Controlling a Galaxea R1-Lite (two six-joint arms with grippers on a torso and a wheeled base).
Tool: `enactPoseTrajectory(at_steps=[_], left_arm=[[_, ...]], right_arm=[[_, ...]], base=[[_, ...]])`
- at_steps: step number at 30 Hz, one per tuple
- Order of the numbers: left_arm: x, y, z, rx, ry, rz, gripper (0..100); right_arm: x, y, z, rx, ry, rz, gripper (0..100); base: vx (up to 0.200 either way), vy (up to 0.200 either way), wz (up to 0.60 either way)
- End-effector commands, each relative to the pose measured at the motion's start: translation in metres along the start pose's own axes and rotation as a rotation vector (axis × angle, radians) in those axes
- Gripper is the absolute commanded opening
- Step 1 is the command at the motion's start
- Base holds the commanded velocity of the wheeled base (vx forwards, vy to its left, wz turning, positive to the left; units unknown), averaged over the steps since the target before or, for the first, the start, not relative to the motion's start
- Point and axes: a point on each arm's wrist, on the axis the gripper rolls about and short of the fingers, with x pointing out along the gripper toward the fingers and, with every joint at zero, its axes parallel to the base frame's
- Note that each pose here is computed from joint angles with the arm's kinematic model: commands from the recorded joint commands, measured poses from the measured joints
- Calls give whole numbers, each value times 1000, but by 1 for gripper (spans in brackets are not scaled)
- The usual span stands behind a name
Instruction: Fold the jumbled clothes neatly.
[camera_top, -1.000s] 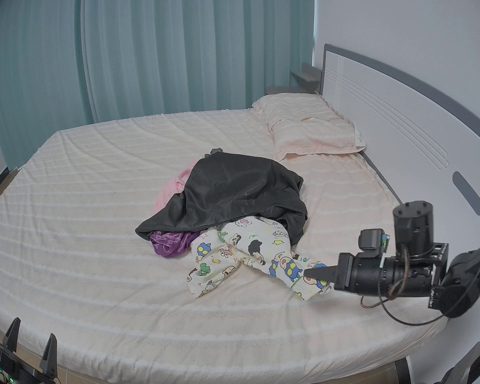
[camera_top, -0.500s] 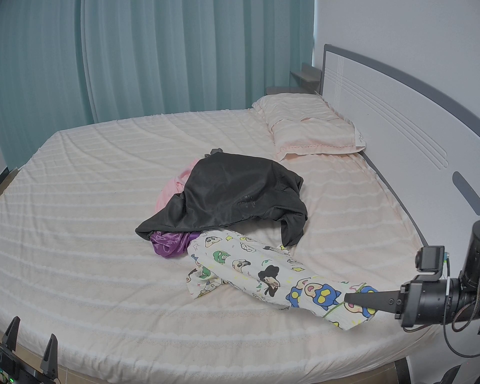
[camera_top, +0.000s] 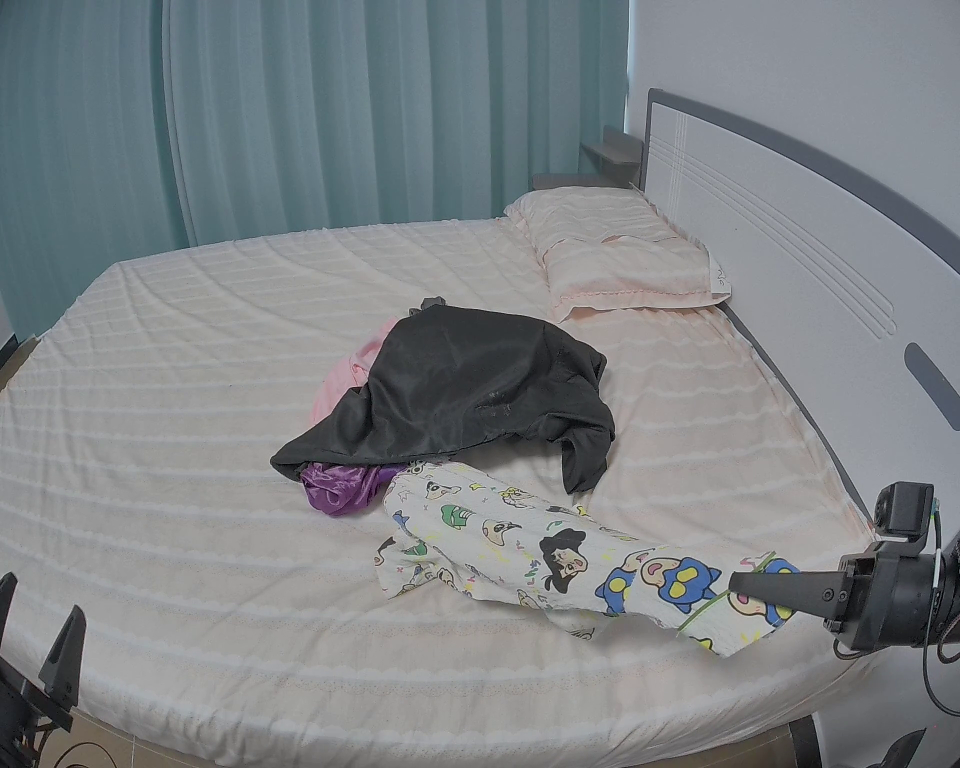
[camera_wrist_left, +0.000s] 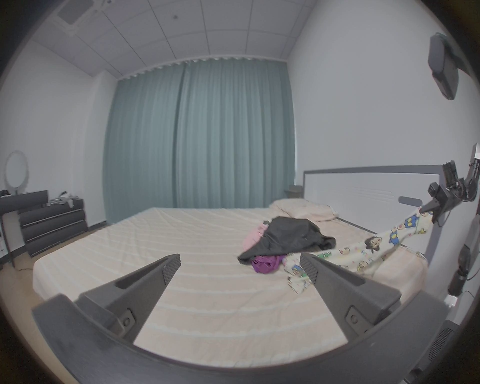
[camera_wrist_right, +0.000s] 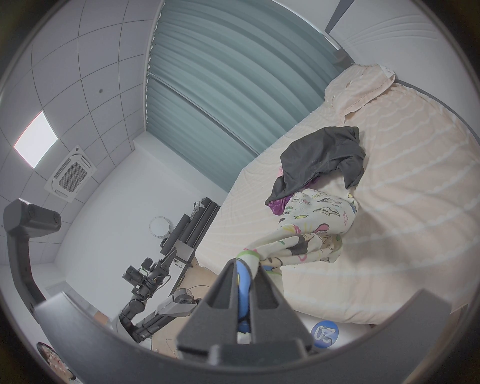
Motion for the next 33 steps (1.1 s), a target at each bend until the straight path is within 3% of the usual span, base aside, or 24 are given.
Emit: enactPoseTrajectory(at_steps=[1,3,8,16,23,33], left_arm=[[88,-21,0,54,431,-349,100],[103,-30,-9,71,505,-398,100],[139,-55,-21,91,550,-502,100],[182,-93,-60,93,614,-578,100],[205,-134,-90,35,641,-533,100],[222,-169,-117,23,603,-572,100]], right_arm=[[-2,7,18,-20,-79,16,0],[-2,13,24,-31,-101,32,0],[1,20,34,-48,-124,58,0],[12,32,46,-65,-112,121,0],[15,37,53,-69,-119,130,0],[27,30,54,-55,-100,106,0]], base=[[0,0,0],[0,0,0],[0,0,0],[0,0,0],[0,0,0],[0,0,0]])
